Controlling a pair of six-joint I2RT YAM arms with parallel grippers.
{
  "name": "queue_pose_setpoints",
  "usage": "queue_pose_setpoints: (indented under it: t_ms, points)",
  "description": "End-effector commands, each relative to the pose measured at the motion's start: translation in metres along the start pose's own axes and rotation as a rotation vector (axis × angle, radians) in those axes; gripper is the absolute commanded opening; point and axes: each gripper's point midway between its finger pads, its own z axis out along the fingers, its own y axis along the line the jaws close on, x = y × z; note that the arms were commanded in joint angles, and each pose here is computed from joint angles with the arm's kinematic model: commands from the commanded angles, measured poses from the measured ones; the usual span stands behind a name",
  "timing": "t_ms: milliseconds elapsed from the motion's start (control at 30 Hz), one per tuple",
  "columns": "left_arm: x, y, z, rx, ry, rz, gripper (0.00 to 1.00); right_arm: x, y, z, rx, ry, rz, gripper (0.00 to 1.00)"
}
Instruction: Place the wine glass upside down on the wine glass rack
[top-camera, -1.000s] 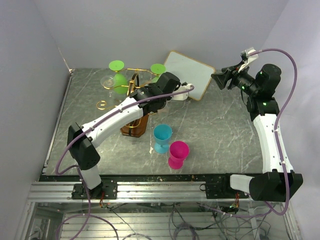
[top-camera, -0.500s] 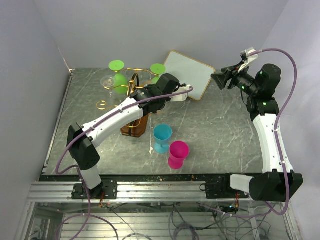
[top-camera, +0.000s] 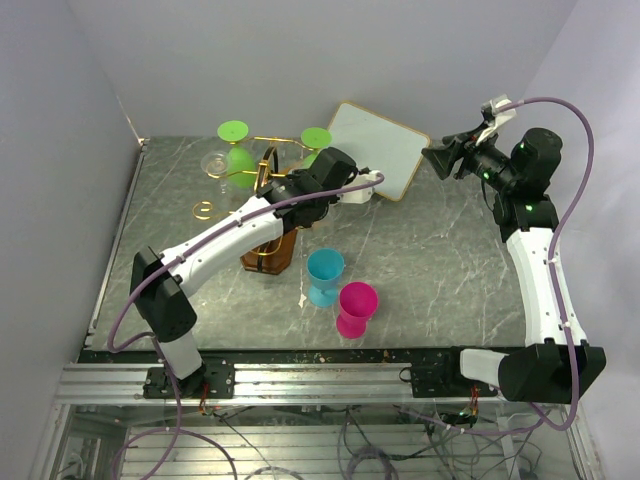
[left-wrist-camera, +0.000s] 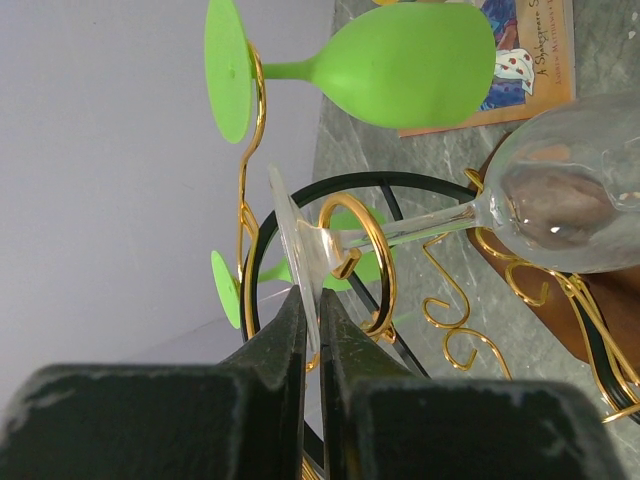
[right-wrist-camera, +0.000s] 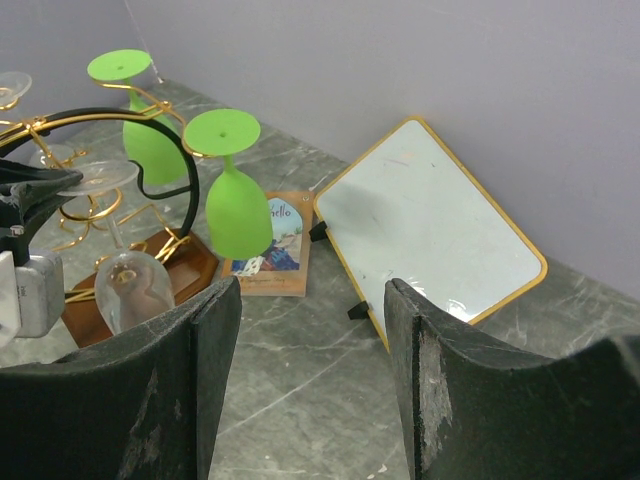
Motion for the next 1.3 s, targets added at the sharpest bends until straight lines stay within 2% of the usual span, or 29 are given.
queue_pose_setpoints:
  t_ms: [0,367,1267]
  points:
    - [0.006,0.015,-0.012,-0.036,-0.001,-0.037,0.13,-0.003,-0.003,-0.001,0.008,-0.017,-0.02,0.59]
    - [0.005,0.014,-0.013,-0.039,-0.016,-0.069,0.25,-0.002,-0.005,-0.001,0.015,-0.014,-0.025,0.59]
    - [0.008,0.015,-0.035,-0.019,-0.074,-0.105,0.33,0.01,-0.011,0.006,0.018,0.008,-0.013,0.6]
